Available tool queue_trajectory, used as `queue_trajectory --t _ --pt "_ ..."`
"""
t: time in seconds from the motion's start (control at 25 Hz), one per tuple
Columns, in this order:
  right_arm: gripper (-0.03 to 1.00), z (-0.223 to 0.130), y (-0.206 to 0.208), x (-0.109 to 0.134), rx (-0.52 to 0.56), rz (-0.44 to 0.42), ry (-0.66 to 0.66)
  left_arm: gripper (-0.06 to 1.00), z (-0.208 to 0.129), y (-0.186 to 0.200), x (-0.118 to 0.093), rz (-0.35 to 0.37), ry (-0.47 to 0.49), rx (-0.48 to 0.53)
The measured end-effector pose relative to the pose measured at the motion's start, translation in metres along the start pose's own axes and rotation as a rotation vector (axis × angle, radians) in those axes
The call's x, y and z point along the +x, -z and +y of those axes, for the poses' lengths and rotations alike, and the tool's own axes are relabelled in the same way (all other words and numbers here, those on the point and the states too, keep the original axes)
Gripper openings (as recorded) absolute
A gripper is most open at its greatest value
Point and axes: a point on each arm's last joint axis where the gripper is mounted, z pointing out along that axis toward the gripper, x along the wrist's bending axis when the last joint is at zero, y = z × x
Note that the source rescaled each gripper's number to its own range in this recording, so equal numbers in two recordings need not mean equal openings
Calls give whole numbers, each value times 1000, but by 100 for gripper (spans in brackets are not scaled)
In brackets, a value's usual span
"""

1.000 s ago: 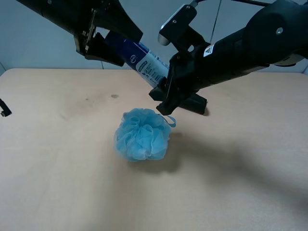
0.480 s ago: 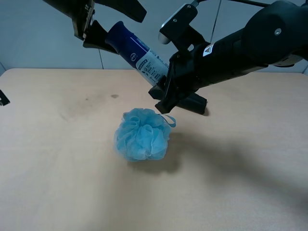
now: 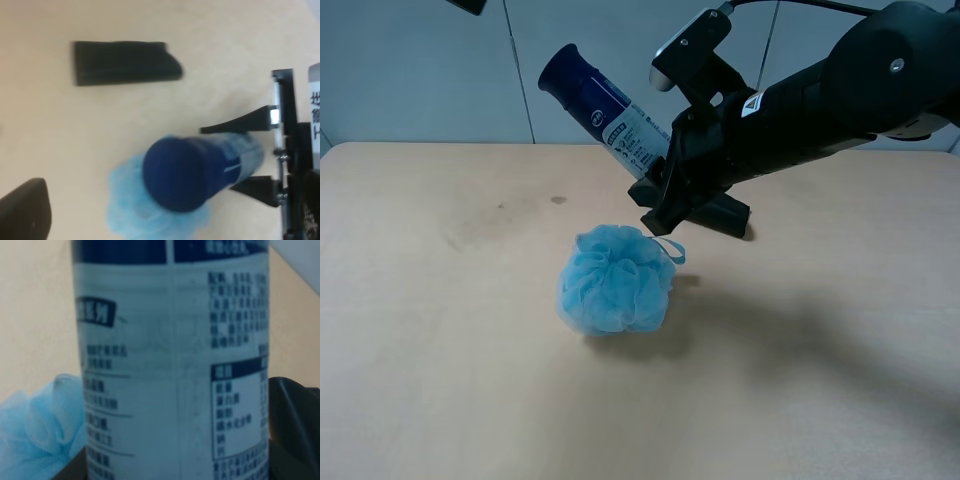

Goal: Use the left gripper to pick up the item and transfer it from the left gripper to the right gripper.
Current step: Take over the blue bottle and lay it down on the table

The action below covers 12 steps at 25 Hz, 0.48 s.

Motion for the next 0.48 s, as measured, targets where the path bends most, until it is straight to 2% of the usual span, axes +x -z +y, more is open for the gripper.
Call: queue_trajectory --t 0.28,0.4,0.48 --pt "0 0 0 0 -1 0 -5 99 -28 84 -39 205 -69 -163" --pt "0 0 0 0 -2 1 -8 99 -53 114 -52 291 -70 -218" --pt "0 0 0 0 -2 1 -8 99 -73 123 -54 357 -63 -221"
